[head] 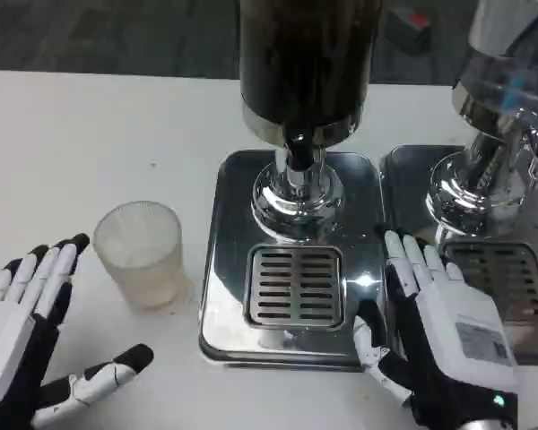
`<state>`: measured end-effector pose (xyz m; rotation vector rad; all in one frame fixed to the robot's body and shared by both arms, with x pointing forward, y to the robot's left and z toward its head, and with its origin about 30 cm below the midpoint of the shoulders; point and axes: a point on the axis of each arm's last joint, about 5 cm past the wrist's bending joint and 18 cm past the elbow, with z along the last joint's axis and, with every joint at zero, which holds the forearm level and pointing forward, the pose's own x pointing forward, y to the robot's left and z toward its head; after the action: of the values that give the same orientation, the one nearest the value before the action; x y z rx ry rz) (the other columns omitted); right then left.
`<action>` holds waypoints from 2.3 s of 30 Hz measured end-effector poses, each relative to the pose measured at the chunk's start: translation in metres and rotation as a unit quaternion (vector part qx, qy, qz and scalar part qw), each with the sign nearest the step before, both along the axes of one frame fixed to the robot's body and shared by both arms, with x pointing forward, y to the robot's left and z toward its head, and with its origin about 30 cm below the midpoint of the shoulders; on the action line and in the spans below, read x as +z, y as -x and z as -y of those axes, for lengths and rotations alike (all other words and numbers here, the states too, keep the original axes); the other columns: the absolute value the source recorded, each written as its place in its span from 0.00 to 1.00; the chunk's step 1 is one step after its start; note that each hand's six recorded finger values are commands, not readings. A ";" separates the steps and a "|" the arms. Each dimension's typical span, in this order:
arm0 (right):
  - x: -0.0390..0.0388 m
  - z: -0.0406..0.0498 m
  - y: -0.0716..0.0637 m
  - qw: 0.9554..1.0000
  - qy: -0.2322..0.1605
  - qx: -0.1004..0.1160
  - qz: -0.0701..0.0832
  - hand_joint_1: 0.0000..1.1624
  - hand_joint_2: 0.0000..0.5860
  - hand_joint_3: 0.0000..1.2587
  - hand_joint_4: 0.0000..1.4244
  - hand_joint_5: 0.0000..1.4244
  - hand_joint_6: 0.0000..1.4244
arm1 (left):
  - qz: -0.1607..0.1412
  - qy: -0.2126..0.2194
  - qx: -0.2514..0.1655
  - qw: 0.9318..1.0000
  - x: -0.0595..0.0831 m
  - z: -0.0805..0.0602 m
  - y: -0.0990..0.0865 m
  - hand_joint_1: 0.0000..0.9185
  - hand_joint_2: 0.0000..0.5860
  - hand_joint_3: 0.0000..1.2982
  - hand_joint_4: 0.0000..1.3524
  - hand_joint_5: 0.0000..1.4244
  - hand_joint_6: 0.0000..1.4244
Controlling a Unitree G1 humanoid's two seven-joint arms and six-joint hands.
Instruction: Grasp the cup under the faucet to collect the drink, then remove the cup.
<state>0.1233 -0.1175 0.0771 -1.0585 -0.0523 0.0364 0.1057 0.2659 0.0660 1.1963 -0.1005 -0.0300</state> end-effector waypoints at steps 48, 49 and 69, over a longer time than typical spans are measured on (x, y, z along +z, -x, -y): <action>0.0014 0.0019 0.000 1.000 -0.002 -0.010 -0.019 0.34 0.99 0.03 0.00 0.00 0.00 | -0.035 0.180 0.027 0.983 -0.033 -0.004 -0.047 0.00 0.00 0.00 0.00 0.00 0.00; 0.0016 0.0020 0.000 1.000 -0.002 -0.010 -0.018 0.34 0.99 0.03 0.00 0.00 0.00 | -0.034 0.189 0.030 0.981 -0.034 -0.003 -0.049 0.00 0.00 0.00 0.00 0.00 0.00; 0.0035 0.0004 0.002 1.000 -0.009 -0.020 -0.023 0.33 0.97 0.05 0.00 0.00 0.00 | -0.031 0.207 0.017 0.978 -0.034 0.008 -0.079 0.15 0.01 0.00 0.00 0.00 0.00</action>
<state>0.1213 -0.1179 0.0805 -1.0405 0.0098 0.0241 0.1850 0.2577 0.0315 0.7802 -0.0286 -0.0154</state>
